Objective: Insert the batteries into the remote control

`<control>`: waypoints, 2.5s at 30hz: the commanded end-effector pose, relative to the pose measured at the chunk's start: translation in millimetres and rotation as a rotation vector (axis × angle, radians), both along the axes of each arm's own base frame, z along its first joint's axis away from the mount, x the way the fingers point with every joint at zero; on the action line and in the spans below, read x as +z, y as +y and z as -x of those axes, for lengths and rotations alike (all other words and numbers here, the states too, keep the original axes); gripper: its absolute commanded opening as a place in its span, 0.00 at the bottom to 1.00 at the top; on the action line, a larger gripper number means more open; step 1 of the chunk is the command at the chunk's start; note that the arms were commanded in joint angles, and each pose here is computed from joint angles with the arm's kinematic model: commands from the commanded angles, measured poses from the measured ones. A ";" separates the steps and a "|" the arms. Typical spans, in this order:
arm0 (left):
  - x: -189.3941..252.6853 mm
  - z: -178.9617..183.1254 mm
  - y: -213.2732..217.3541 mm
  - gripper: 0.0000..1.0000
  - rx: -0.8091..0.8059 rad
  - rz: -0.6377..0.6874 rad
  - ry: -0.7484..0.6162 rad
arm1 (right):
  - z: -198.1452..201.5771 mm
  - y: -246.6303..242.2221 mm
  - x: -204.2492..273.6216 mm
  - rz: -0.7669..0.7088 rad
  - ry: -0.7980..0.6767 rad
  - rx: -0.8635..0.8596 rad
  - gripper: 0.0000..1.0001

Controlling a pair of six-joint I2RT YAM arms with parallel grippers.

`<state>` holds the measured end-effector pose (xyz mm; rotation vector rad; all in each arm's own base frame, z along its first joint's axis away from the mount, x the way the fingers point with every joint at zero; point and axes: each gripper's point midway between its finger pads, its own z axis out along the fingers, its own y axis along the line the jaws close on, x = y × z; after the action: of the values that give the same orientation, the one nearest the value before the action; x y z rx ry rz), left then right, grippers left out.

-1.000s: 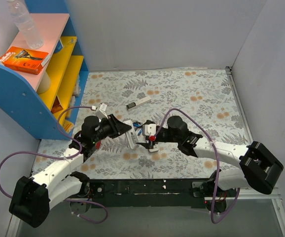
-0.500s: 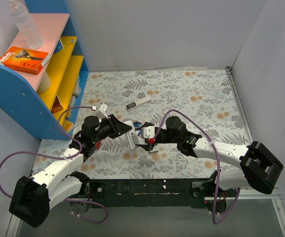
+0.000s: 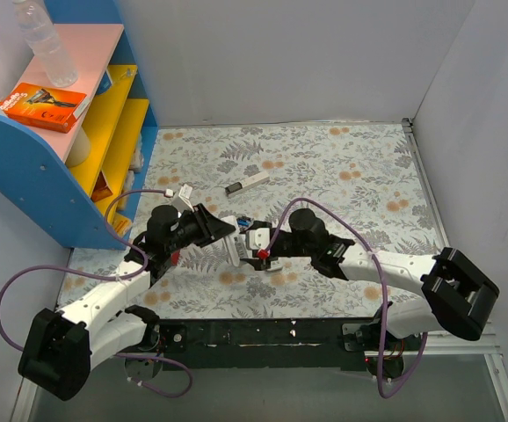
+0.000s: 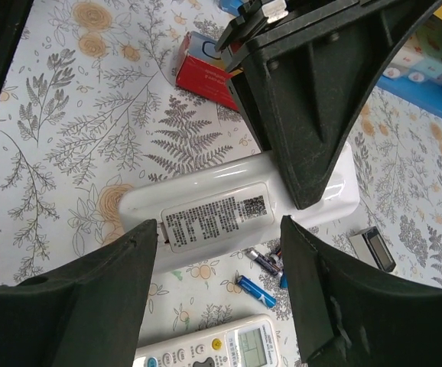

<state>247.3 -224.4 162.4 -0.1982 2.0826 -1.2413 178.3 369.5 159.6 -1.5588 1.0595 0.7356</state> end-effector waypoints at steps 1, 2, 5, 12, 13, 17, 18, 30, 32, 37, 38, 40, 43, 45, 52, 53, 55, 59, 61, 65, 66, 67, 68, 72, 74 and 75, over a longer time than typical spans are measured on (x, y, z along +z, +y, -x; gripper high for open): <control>32.2 -2.0 -8.6 0.00 -0.043 0.068 -0.053 | -11.0 7.9 3.9 0.016 -0.068 -0.035 0.72; 32.4 -2.1 -9.2 0.00 -0.046 0.071 -0.049 | -9.9 8.6 1.5 0.024 -0.074 -0.037 0.71; 31.2 -1.5 -8.9 0.00 -0.059 0.077 -0.035 | -11.1 7.9 -4.6 0.047 -0.090 -0.053 0.71; 23.4 4.1 -12.7 0.00 -0.115 0.101 0.017 | -17.6 6.1 -6.4 0.034 -0.148 -0.119 0.63; 22.4 4.6 -13.3 0.00 -0.121 0.102 0.019 | -18.4 5.2 -7.1 0.030 -0.148 -0.124 0.60; 10.4 8.2 -15.8 0.00 -0.151 0.094 0.059 | -20.1 7.1 -3.7 -0.007 -0.162 -0.140 0.54; 9.5 10.5 -17.2 0.00 -0.166 0.096 0.065 | -21.8 7.0 -2.5 -0.014 -0.167 -0.149 0.52; -7.6 17.3 -19.2 0.00 -0.220 0.054 0.117 | -28.3 8.2 -7.4 -0.074 -0.175 -0.212 0.33; -13.1 16.8 -17.3 0.00 -0.211 0.032 0.132 | -31.0 8.1 -4.6 -0.093 -0.188 -0.228 0.29; -28.2 9.9 -7.6 0.00 -0.158 -0.057 0.143 | -35.0 7.7 -4.7 -0.100 -0.194 -0.252 0.24; -29.5 8.3 -5.6 0.00 -0.145 -0.069 0.139 | -35.1 8.0 -5.7 -0.097 -0.192 -0.252 0.24; -35.6 2.9 0.6 0.00 -0.105 -0.110 0.138 | -35.9 8.8 -7.0 -0.093 -0.190 -0.253 0.22; -44.4 -0.8 7.6 0.00 -0.066 -0.156 0.153 | -36.6 8.5 -10.5 -0.085 -0.188 -0.257 0.22; -47.2 -1.9 9.5 0.00 -0.056 -0.169 0.156 | -37.6 8.7 -12.0 -0.082 -0.186 -0.262 0.22; -49.3 -7.2 16.0 0.00 -0.003 -0.189 0.151 | -33.0 10.2 -20.3 -0.056 -0.160 -0.239 0.22; -48.3 -8.2 17.0 0.00 0.006 -0.190 0.145 | -29.7 10.4 -21.6 -0.051 -0.146 -0.225 0.23; -44.9 -10.1 18.5 0.00 0.020 -0.189 0.130 | -24.1 8.0 -23.1 -0.038 -0.128 -0.210 0.28; -38.3 -10.6 16.8 0.00 0.012 -0.173 0.104 | -9.3 2.8 -29.6 -0.007 -0.089 -0.158 0.44; -38.0 -7.7 14.9 0.00 -0.002 -0.162 0.102 | -1.3 2.4 -29.8 -0.001 -0.072 -0.126 0.51; -28.3 -7.8 9.2 0.00 -0.029 -0.127 0.072 | 9.4 2.1 -33.2 0.009 -0.048 -0.086 0.54; -25.7 -5.7 5.7 0.00 -0.049 -0.111 0.072 | 10.9 3.1 -32.9 0.011 -0.046 -0.080 0.54; -25.8 -5.4 5.5 0.00 -0.051 -0.107 0.075 | 12.0 3.6 -32.9 0.011 -0.047 -0.076 0.54; -24.6 -5.1 4.5 0.00 -0.054 -0.100 0.075 | 12.3 5.5 -32.0 0.010 -0.050 -0.073 0.55; -20.3 -3.7 1.0 0.00 -0.072 -0.082 0.070 | 13.0 5.7 -34.7 0.023 -0.050 -0.068 0.54; -18.6 -2.7 0.3 0.00 -0.080 -0.076 0.070 | 11.7 5.5 -34.7 0.020 -0.055 -0.076 0.54; -17.7 -2.9 -0.3 0.00 -0.082 -0.073 0.068 | 11.2 5.3 -34.7 0.019 -0.056 -0.079 0.54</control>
<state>252.2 -217.9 125.8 -0.1688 2.2655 -1.1481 167.8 369.6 112.0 -1.5608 1.1192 0.6171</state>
